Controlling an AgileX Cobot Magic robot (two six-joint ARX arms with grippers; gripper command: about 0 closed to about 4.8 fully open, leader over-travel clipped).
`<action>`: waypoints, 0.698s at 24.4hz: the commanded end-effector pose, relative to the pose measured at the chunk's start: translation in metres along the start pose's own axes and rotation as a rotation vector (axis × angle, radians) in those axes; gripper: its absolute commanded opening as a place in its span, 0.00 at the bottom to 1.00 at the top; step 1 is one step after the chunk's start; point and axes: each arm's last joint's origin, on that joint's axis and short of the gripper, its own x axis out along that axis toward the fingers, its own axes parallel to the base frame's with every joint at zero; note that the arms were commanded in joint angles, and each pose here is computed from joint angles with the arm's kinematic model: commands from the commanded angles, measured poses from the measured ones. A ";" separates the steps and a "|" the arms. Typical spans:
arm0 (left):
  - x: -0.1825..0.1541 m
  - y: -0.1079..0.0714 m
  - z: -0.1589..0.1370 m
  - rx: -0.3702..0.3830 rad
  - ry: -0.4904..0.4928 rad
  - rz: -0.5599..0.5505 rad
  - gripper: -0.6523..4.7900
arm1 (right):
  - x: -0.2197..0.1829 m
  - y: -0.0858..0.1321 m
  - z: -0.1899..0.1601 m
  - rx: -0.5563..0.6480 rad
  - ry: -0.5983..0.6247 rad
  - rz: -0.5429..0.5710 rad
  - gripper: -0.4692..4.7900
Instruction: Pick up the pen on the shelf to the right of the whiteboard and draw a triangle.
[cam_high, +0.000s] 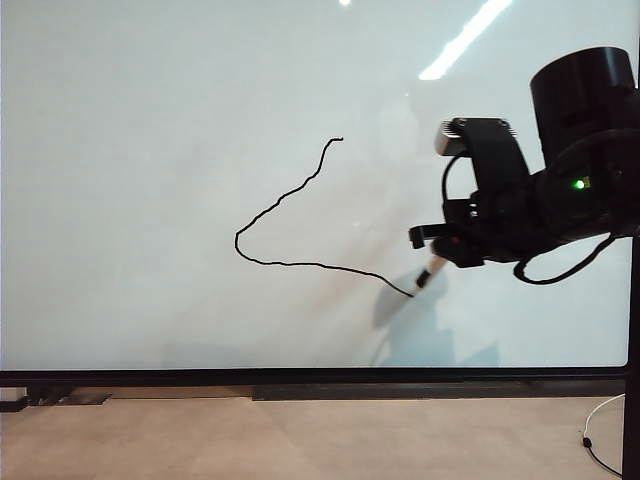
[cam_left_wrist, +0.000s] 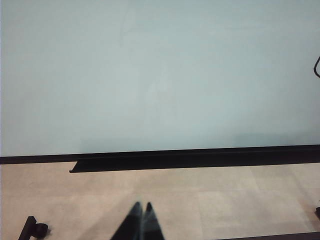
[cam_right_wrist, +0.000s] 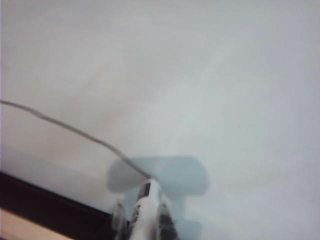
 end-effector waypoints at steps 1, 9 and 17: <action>0.000 0.000 0.002 0.001 -0.012 0.000 0.11 | 0.000 -0.007 0.010 -0.004 -0.067 -0.056 0.08; 0.000 0.000 0.002 0.001 -0.011 0.000 0.11 | -0.006 -0.009 0.007 -0.003 -0.068 -0.061 0.08; 0.000 0.000 0.002 0.001 -0.012 0.000 0.11 | -0.035 -0.001 0.019 0.015 -0.098 -0.010 0.08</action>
